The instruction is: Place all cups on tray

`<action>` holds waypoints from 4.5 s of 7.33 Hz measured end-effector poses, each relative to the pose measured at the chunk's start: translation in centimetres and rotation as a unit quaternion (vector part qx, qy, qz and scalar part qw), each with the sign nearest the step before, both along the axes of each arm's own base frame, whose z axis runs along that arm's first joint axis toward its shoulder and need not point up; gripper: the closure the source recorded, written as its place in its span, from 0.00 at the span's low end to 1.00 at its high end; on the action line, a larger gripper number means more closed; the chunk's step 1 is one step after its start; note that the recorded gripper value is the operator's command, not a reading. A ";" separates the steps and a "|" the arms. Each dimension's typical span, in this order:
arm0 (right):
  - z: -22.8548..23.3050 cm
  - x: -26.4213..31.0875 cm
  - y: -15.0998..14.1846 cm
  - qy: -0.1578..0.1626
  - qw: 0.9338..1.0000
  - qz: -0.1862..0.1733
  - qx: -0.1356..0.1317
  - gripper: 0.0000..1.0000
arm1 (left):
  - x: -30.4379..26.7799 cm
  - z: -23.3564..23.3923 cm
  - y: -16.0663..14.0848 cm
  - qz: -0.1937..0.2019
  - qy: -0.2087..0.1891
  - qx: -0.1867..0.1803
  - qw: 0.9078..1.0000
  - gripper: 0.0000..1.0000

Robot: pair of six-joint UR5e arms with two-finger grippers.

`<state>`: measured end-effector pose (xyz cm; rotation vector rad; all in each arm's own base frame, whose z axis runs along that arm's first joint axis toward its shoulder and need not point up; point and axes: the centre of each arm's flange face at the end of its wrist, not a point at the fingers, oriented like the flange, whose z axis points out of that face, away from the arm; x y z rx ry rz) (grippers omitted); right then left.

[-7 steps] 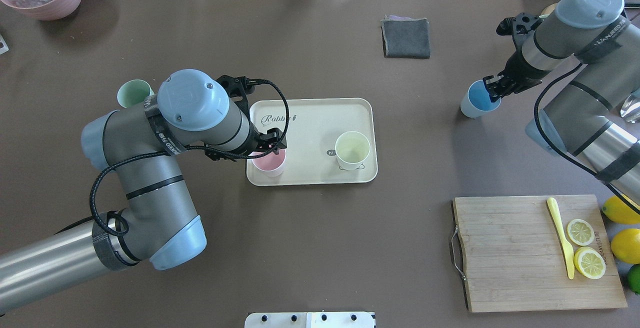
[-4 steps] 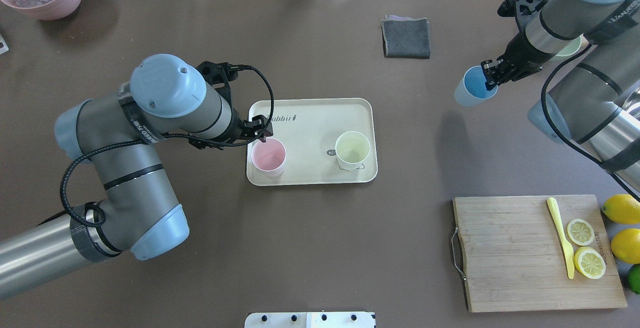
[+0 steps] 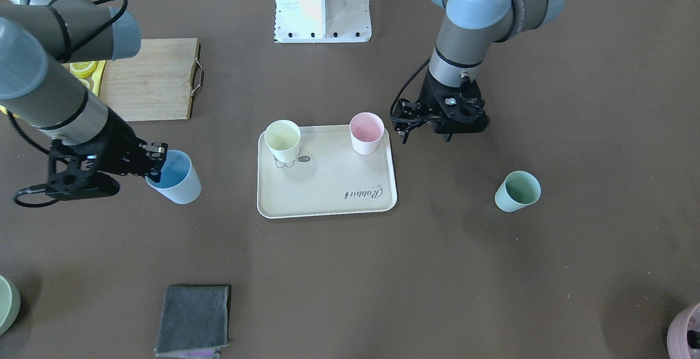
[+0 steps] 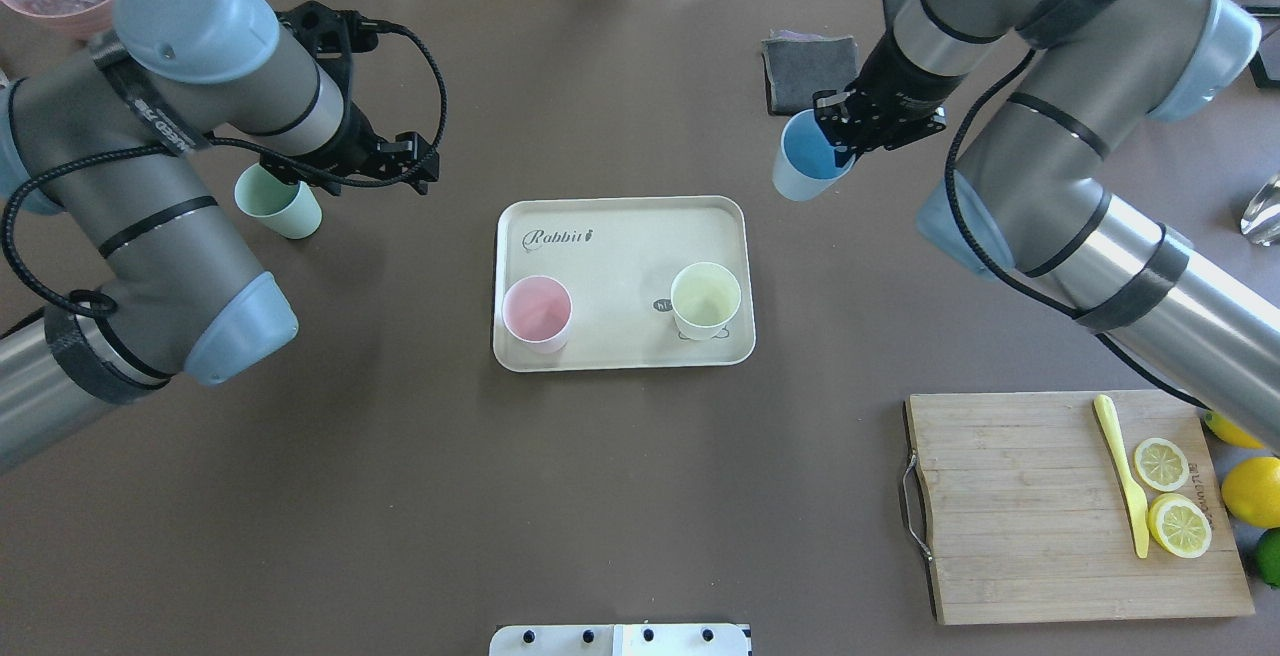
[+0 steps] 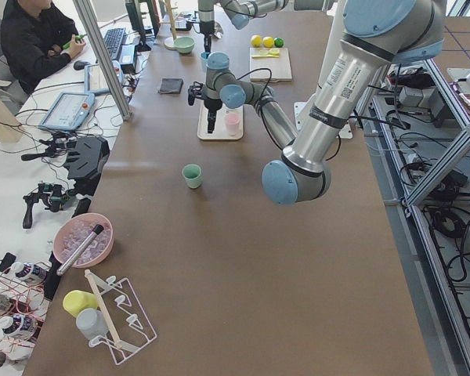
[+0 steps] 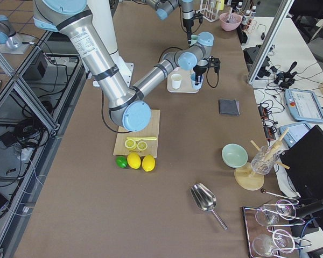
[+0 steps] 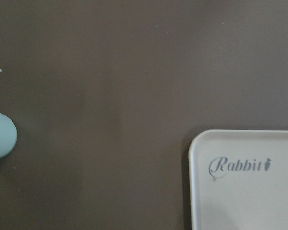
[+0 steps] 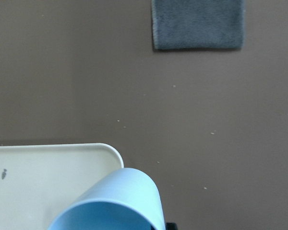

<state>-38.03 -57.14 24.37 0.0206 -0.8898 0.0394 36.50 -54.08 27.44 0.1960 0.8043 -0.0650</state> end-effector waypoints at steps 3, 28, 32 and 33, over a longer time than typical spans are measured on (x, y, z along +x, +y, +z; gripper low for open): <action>-2.0 -8.0 -0.9 0.008 1.000 0.001 -0.002 1.00 | -4.8 5.7 -3.0 0.019 -0.020 0.013 1.000 0.05; -6.3 0.2 -2.9 -0.031 0.996 0.064 -0.048 0.00 | -5.2 15.9 -5.1 0.052 0.013 0.016 0.998 1.00; -4.3 3.8 -3.2 -0.017 0.998 0.057 -0.035 0.00 | -2.6 3.1 -6.2 0.025 0.051 -0.038 0.998 1.00; -2.6 5.5 -3.3 -0.005 0.999 0.048 -0.024 0.00 | 0.9 0.3 -5.0 0.018 0.059 -0.051 0.997 1.00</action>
